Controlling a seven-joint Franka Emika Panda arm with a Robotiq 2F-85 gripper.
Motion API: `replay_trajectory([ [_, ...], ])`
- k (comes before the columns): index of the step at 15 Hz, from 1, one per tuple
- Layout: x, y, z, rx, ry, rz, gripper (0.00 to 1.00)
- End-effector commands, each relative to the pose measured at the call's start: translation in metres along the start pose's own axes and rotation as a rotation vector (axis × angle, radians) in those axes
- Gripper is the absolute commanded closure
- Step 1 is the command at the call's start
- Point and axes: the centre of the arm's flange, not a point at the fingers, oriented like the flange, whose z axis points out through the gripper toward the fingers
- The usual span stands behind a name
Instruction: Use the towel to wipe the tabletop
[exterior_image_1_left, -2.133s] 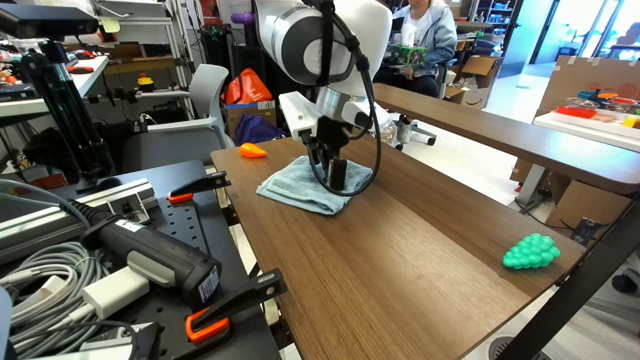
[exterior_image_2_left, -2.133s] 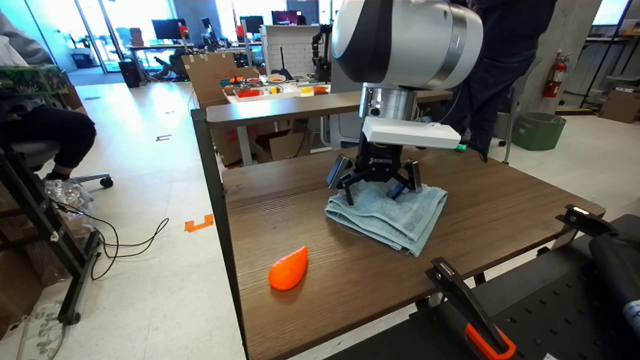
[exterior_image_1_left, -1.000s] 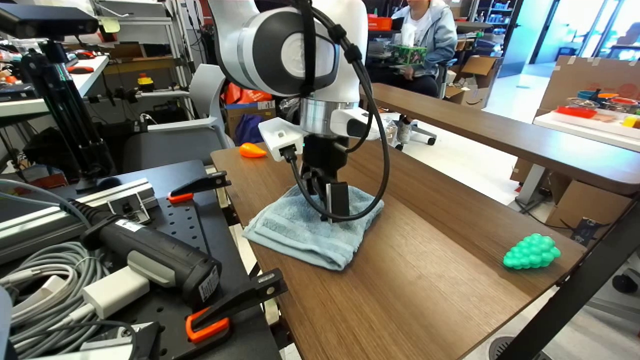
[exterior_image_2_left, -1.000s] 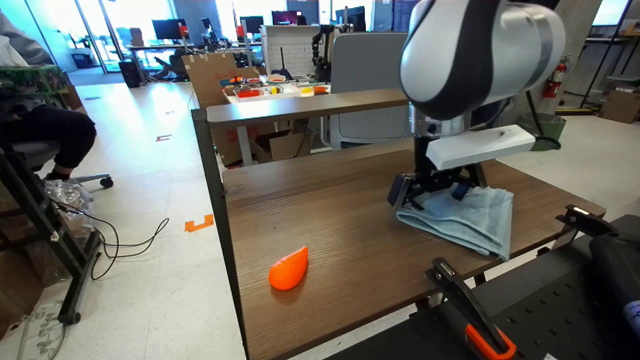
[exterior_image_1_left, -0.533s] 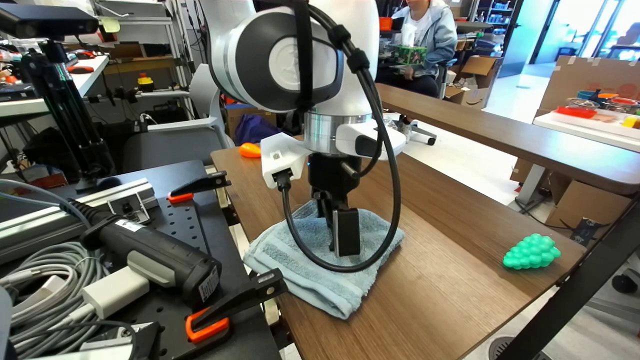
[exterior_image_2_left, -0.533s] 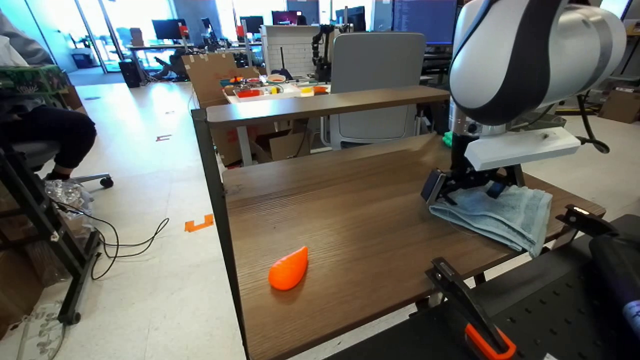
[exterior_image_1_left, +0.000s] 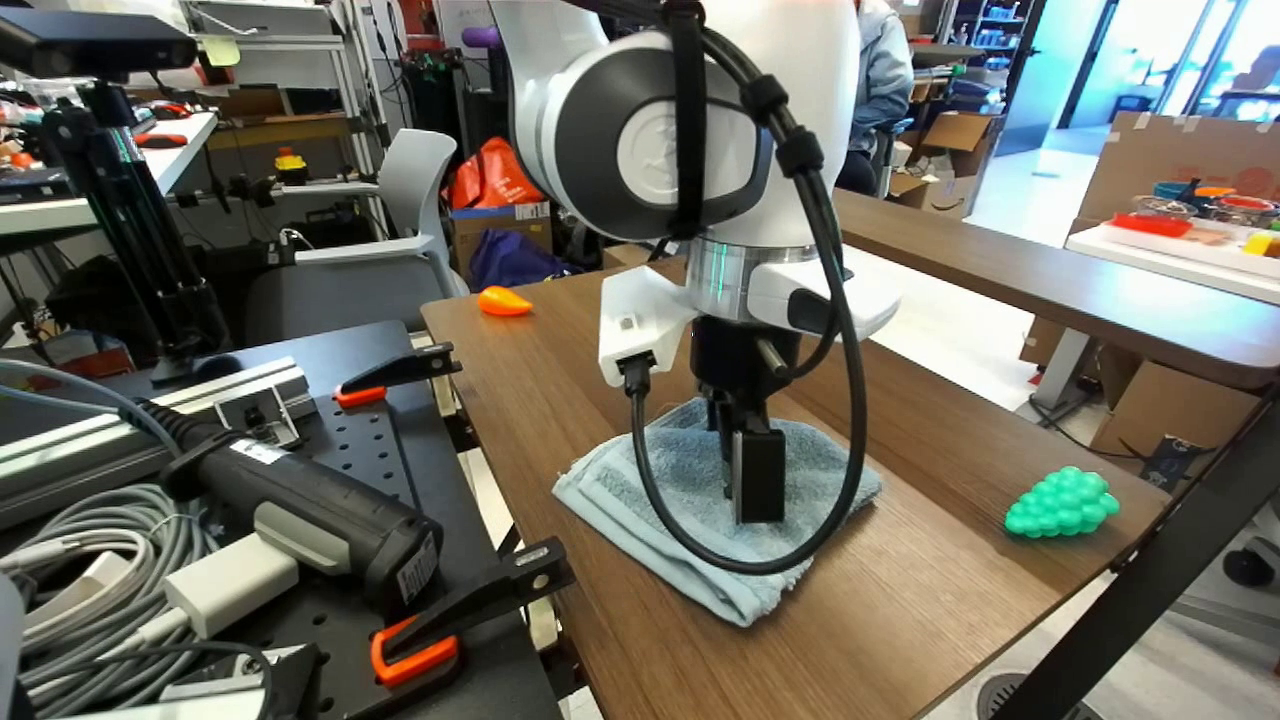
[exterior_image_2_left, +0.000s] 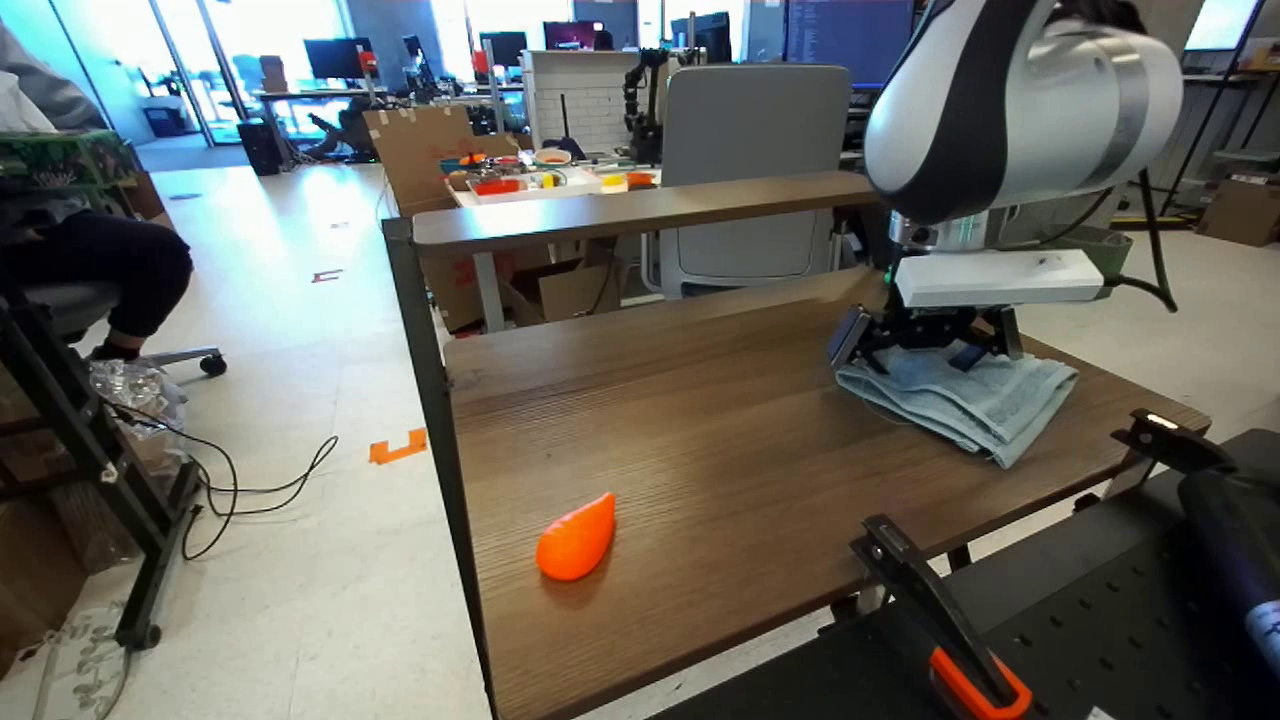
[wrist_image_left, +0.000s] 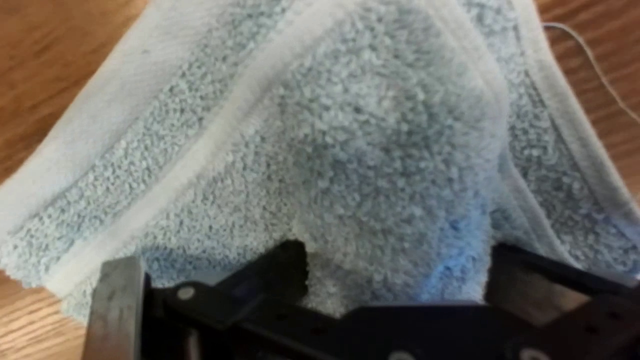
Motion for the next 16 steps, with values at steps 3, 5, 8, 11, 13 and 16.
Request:
replay_trajectory([
  [3,0.053,-0.071,0.047,0.013,-0.011,0.027,0.0],
  [5,0.069,-0.095,0.042,0.029,-0.014,0.02,0.0],
  [8,0.072,-0.13,0.02,0.083,-0.01,-0.014,0.0],
  [11,0.057,-0.171,-0.005,0.144,0.012,-0.072,0.0],
  [13,0.029,-0.194,-0.02,0.175,0.028,-0.134,0.0],
  [16,-0.01,-0.242,-0.029,0.19,0.067,-0.21,0.0],
])
